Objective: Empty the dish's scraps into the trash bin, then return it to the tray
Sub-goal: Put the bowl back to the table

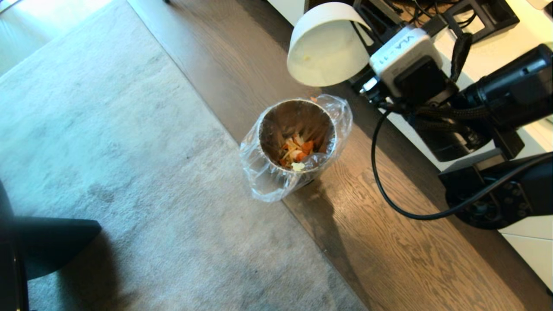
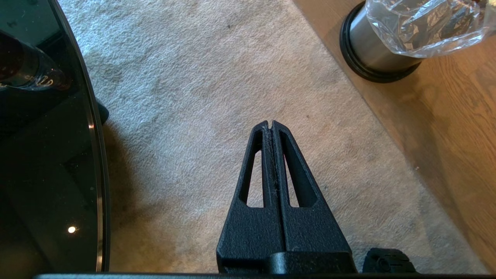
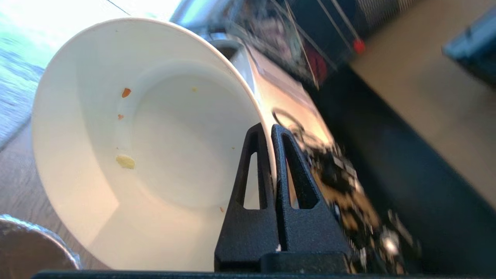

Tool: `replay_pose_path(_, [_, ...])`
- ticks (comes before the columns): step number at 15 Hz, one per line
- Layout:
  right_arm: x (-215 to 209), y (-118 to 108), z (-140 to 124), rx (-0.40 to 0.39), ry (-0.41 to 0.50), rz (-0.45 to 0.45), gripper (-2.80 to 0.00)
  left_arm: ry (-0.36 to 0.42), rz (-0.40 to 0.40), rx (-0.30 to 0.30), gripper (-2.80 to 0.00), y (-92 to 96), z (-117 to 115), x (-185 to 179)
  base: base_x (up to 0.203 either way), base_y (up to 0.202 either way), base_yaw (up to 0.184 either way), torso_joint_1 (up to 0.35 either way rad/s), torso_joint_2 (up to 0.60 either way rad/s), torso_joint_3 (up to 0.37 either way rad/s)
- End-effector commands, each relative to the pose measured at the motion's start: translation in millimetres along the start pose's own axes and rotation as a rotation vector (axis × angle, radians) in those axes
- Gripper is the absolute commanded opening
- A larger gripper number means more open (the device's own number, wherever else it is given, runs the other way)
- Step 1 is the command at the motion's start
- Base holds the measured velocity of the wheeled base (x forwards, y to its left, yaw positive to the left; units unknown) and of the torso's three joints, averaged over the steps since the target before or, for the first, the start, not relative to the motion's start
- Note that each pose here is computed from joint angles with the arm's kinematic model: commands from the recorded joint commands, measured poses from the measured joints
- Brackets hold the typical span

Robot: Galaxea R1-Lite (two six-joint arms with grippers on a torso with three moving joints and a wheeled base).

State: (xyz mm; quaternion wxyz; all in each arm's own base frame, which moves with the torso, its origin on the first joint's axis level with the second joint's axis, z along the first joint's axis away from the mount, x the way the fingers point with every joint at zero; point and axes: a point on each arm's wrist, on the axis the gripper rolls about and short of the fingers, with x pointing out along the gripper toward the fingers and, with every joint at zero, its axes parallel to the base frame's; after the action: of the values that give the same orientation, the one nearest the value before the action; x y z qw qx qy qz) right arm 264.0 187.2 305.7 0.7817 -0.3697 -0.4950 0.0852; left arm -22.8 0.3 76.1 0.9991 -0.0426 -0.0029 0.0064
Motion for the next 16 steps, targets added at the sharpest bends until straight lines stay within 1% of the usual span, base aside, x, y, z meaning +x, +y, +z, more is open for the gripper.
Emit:
replay_pose_path(1, [-5.7, -10.1, 2.9, 0.026, 0.100, -0.087, -2.80, -0.001, 0.001, -0.001, -2.80, 0.0, 0.0, 0.0, 0.000, 0.000, 0.000, 0.000, 0.00, 0.000])
replay_pose_path(3, [-15.1, -20.4, 7.6, 0.063, 0.167, -0.113, -2.80, -0.001, 0.001, -0.001, -2.80, 0.0, 0.0, 0.0, 0.000, 0.000, 0.000, 0.000, 0.00, 0.000])
replay_pose_path(4, [-19.2, -24.5, 9.8, 0.078, 0.185, -0.114, -2.80, -0.001, 0.001, -0.001, -2.80, 0.0, 0.0, 0.0, 0.000, 0.000, 0.000, 0.000, 0.00, 0.000])
replay_pose_path(6, [-32.3, -33.7, 15.5, 0.109, 0.229, -0.099, -2.80, -0.001, 0.001, -0.001, -2.80, 0.0, 0.0, 0.0, 0.000, 0.000, 0.000, 0.000, 0.00, 0.000])
replay_pose_path(8, [-46.3, -45.8, 23.2, 0.130, 0.254, -0.088, -2.80, -0.001, 0.001, -0.001, -2.80, 0.0, 0.0, 0.0, 0.000, 0.000, 0.000, 0.000, 0.00, 0.000])
replay_pose_path(13, [-98.5, -72.0, 42.3, 0.225, 0.373, -0.038, -2.80, -0.001, 0.001, -0.001, -2.80, 0.0, 0.0, 0.0, 0.000, 0.000, 0.000, 0.000, 0.00, 0.000])
replay_pose_path(16, [-128.4, -80.4, 50.4, 0.253, 0.441, 0.032, -2.80, -0.001, 0.001, -0.001, -2.80, 0.0, 0.0, 0.0, 0.000, 0.000, 0.000, 0.000, 0.00, 0.000])
